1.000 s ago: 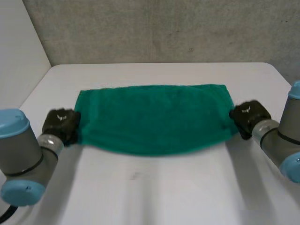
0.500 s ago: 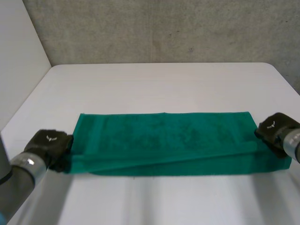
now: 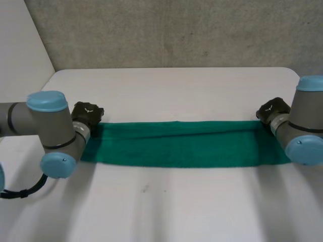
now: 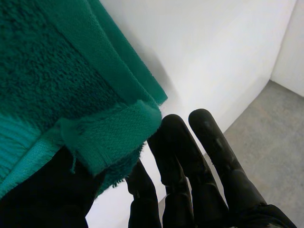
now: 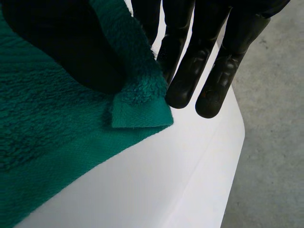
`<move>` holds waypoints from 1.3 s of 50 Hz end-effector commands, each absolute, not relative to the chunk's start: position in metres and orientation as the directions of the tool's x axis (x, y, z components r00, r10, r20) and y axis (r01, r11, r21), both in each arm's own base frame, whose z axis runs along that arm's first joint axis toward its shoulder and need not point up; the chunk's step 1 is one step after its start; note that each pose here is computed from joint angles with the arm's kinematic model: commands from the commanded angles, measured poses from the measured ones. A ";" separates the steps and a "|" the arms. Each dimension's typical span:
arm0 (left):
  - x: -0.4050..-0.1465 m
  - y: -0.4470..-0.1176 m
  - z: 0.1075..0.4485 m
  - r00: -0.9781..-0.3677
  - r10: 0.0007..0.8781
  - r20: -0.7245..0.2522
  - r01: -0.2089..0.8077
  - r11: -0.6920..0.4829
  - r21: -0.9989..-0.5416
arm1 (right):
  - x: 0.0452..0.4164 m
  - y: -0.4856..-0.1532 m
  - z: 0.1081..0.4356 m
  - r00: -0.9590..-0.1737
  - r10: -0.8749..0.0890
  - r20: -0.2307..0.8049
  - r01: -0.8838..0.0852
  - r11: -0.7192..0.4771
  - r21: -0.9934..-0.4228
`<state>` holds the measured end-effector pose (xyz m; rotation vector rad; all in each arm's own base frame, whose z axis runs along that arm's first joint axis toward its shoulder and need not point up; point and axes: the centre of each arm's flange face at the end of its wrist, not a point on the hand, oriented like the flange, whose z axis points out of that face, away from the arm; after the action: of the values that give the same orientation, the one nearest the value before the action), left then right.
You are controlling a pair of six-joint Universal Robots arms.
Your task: Fold the towel.
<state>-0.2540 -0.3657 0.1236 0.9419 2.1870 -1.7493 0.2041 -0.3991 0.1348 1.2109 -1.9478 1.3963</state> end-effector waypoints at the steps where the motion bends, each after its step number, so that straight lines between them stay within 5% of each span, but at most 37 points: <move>1: -0.264 -0.367 0.124 -0.718 0.361 -0.595 0.645 0.023 -0.764 | 0.213 -0.417 0.137 -0.550 -0.313 0.774 -0.830 0.103 -0.548; 14: -0.272 -0.350 0.170 -0.705 0.329 -0.628 0.644 -0.072 -0.762 | 0.209 -0.422 0.163 -0.702 -0.232 0.673 -0.705 0.091 -0.704; 29: -0.263 -0.322 0.155 -0.660 0.436 -0.612 0.690 0.029 -0.723 | 0.211 -0.397 0.138 -0.679 -0.378 0.630 -0.713 0.133 -0.688; 38: -0.270 -0.342 0.133 -0.655 0.445 -0.611 0.688 0.014 -0.726 | 0.208 -0.381 0.135 -0.675 -0.397 0.622 -0.717 0.154 -0.680; 52: -0.268 -0.431 0.140 -0.748 0.196 -0.634 0.605 -0.191 -0.773 | 0.205 -0.374 0.145 -0.681 -0.373 0.630 -0.712 0.138 -0.688; 65: -0.256 -0.405 0.164 -0.751 0.205 -0.627 0.605 -0.166 -0.779 | 0.194 -0.356 0.172 -0.709 -0.342 0.617 -0.682 0.105 -0.724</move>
<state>-0.2623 -0.4306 0.1511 0.9040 1.7719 -2.0262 0.2022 -0.3636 0.1610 1.0238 -2.0915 1.6122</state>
